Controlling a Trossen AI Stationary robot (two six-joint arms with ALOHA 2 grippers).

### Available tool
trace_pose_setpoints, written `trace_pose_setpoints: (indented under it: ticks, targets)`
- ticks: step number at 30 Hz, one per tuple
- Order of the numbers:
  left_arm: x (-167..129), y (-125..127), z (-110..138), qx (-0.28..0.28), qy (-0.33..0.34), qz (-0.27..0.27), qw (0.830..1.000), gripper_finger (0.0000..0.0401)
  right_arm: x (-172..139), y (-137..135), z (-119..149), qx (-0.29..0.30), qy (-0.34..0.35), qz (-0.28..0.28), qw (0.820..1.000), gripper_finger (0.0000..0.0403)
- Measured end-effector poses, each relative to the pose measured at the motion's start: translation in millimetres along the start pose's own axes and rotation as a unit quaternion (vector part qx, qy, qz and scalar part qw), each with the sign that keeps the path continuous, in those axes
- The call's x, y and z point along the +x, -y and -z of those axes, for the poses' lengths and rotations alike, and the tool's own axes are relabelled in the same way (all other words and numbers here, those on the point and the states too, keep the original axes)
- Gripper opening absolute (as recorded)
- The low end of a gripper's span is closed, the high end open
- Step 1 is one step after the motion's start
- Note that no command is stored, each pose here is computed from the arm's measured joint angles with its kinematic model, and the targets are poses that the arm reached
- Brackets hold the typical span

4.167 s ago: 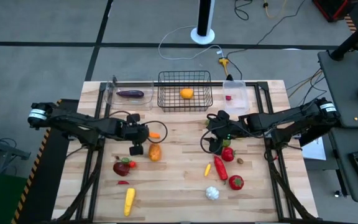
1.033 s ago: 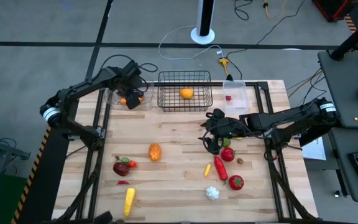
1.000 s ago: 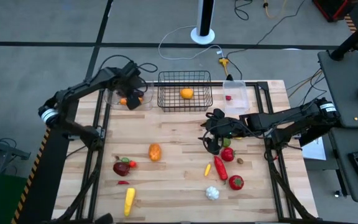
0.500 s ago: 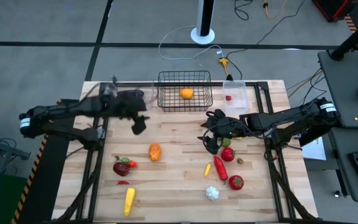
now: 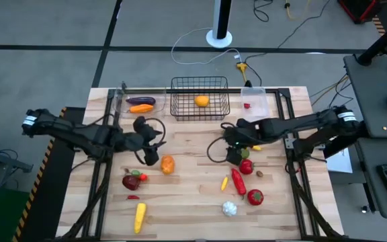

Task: Sort produce into baskets
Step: Put the green jalapeno pepper into the white bin

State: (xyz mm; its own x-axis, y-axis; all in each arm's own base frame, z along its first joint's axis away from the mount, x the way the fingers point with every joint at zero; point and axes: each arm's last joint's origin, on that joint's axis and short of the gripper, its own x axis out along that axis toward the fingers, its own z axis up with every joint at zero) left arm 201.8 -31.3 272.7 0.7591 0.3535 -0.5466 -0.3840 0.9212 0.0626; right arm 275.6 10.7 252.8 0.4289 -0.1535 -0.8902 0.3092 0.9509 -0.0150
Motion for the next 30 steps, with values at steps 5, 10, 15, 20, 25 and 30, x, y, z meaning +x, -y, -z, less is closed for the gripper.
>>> trace_pose_setpoints:
  ticks: [5,10,15,20,25,30]
  targets:
    - [2.8,8.3,12.2,-0.009,0.004,0.019,1.000,0.0180,27.6,-3.7,10.2,-0.080,-0.095,-0.002,0.992,0.0231]
    - [5.7,10.0,20.9,-0.017,-0.001,0.021,1.000,0.0180,46.8,-2.0,11.9,-0.091,-0.134,0.010,0.987,0.0235]
    - [7.4,8.9,23.9,-0.017,0.000,0.003,1.000,0.0180,68.5,3.0,13.7,-0.088,-0.173,0.023,0.981,0.0239]
    - [7.1,8.7,23.0,-0.014,0.003,-0.001,1.000,0.0180,86.2,7.7,14.6,-0.088,-0.204,0.031,0.974,0.0234]
    - [7.1,8.4,23.3,-0.014,0.004,-0.005,1.000,0.0180,97.2,13.8,16.6,-0.082,-0.228,0.038,0.970,0.0223]
    - [7.1,8.3,23.5,-0.012,0.003,-0.006,1.000,0.0180,106.2,18.3,17.6,-0.085,-0.241,0.040,0.966,0.0212]
